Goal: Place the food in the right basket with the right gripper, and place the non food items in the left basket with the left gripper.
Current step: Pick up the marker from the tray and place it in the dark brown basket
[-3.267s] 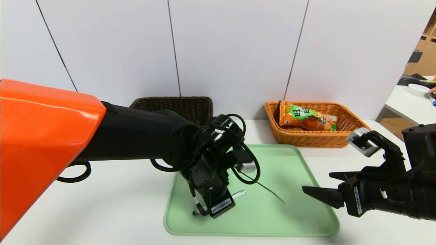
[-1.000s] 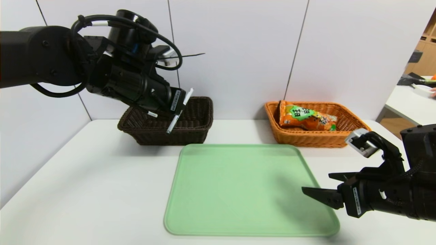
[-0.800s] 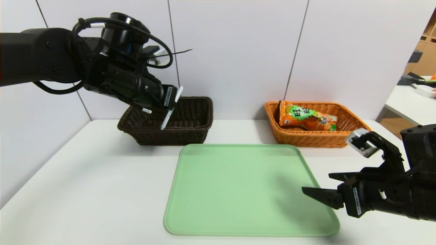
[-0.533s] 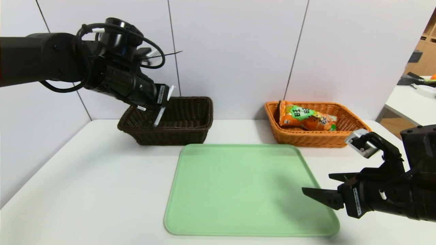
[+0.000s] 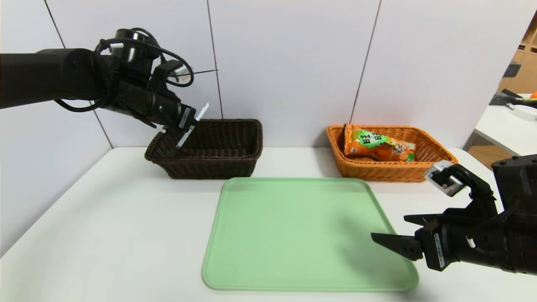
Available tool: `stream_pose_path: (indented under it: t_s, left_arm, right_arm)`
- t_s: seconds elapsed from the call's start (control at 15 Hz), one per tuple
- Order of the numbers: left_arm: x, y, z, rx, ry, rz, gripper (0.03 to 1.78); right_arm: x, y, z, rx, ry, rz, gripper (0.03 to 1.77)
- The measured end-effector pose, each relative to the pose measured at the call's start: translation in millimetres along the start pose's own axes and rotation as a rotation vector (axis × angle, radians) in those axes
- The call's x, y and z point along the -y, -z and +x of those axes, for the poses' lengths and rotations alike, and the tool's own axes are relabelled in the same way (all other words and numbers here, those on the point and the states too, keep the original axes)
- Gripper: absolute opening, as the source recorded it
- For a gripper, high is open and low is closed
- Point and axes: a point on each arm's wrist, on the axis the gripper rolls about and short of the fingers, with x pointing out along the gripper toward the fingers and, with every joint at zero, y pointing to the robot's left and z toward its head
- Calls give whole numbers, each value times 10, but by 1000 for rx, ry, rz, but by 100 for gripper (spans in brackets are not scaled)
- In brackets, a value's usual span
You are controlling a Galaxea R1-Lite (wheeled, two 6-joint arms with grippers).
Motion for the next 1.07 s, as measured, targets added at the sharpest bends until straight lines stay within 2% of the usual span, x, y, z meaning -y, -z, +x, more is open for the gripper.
stream_pose_path:
  t_s: [0.4, 0.6, 0.8, 1.07]
  left_arm:
    - [-200, 136, 221, 40, 134, 375, 7]
    - [-282, 217, 374, 43, 160, 530, 7]
    - [-343, 286, 508, 35, 170, 624, 7]
    - [-374, 329, 655, 31, 186, 631, 7]
  right_arm:
    - [3, 25, 3, -9, 2, 2, 170]
    - [4, 31, 6, -15, 3, 3, 170]
    - [5, 39, 9, -21, 5, 6, 170]
    - [6, 38, 14, -22, 6, 5, 170]
